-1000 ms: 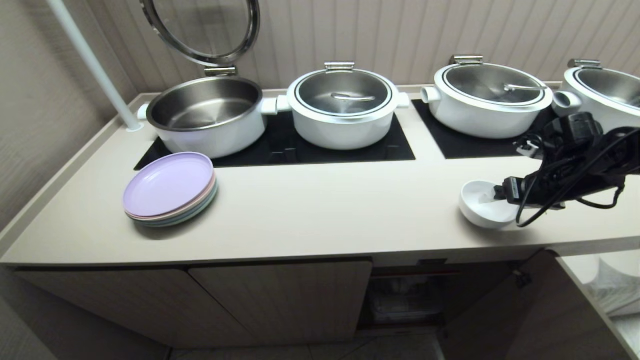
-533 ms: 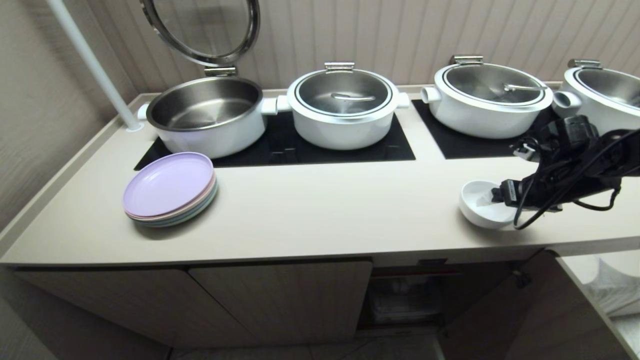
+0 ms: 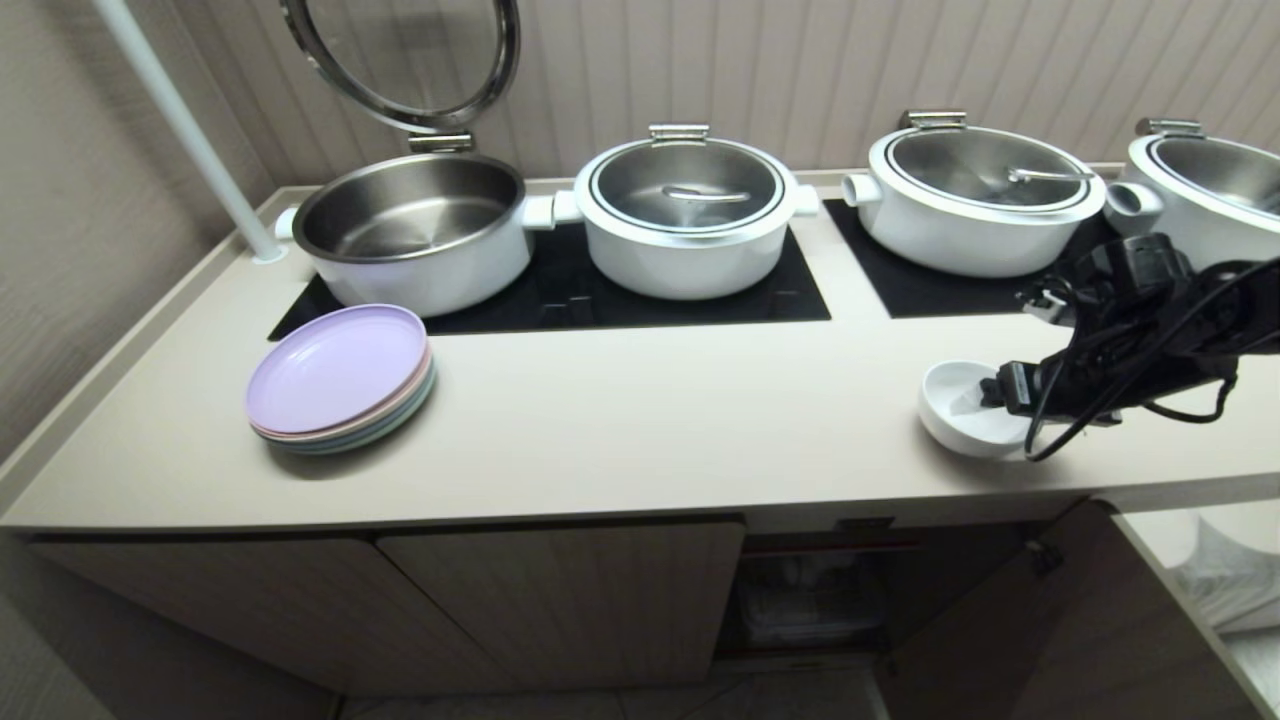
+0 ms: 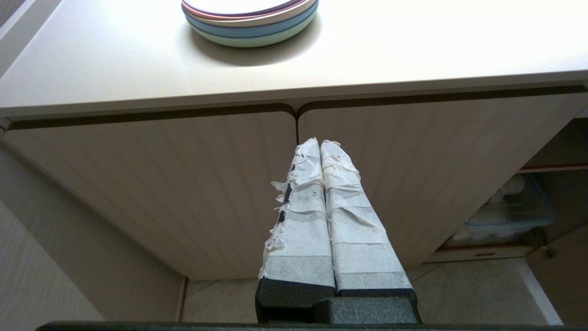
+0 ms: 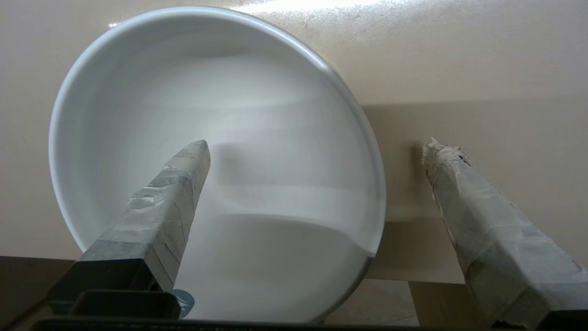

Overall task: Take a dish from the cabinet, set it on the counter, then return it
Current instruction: Pick up the bowl from the table

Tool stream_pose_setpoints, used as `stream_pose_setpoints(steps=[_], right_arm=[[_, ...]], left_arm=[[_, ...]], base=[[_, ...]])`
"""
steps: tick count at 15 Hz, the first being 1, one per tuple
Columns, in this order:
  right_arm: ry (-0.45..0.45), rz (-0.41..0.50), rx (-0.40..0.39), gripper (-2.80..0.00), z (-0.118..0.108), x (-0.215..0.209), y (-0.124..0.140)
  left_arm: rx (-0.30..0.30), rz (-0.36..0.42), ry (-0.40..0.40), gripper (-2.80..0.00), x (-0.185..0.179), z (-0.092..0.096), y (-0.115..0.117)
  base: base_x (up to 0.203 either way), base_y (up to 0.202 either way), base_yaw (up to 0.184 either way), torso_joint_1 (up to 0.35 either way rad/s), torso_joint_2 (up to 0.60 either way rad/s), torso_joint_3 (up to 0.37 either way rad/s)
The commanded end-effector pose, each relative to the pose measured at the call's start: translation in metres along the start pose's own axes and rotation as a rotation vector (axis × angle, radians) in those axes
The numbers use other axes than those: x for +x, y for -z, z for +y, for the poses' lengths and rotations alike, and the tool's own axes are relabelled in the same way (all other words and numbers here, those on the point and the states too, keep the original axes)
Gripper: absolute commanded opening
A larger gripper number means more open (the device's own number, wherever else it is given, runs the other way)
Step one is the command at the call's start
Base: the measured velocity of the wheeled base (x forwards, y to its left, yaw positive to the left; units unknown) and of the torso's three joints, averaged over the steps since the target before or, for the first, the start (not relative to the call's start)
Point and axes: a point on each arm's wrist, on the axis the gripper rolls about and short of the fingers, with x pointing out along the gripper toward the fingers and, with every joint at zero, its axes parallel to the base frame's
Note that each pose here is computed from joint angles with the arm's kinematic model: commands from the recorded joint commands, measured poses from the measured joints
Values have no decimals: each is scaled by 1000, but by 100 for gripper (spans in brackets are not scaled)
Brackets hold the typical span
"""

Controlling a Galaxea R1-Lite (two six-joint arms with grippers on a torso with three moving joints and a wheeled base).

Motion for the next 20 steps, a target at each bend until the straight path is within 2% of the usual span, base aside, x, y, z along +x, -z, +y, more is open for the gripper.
stream_pose_setpoints(steps=[1, 12, 13, 14, 20], right_arm=[[0, 4, 0, 0, -1, 2, 0], [-1, 7, -5, 0, -1, 6, 0], [-1, 5, -4, -99, -1, 6, 0], [-1, 5, 0, -280, -1, 6, -1], [-6, -17, -1, -280, 1, 6, -4]], left_arm=[[-1, 0, 0, -280, 0, 0, 0], [1, 0, 0, -280, 0, 0, 0], [1, 0, 0, -280, 0, 0, 0], [1, 0, 0, -280, 0, 0, 0], [1, 0, 0, -280, 0, 0, 0]], base=[[0, 0, 0, 0, 0, 0], [0, 0, 0, 0, 0, 0], [0, 0, 0, 0, 0, 0], [0, 0, 0, 0, 0, 0], [0, 0, 0, 0, 0, 0]])
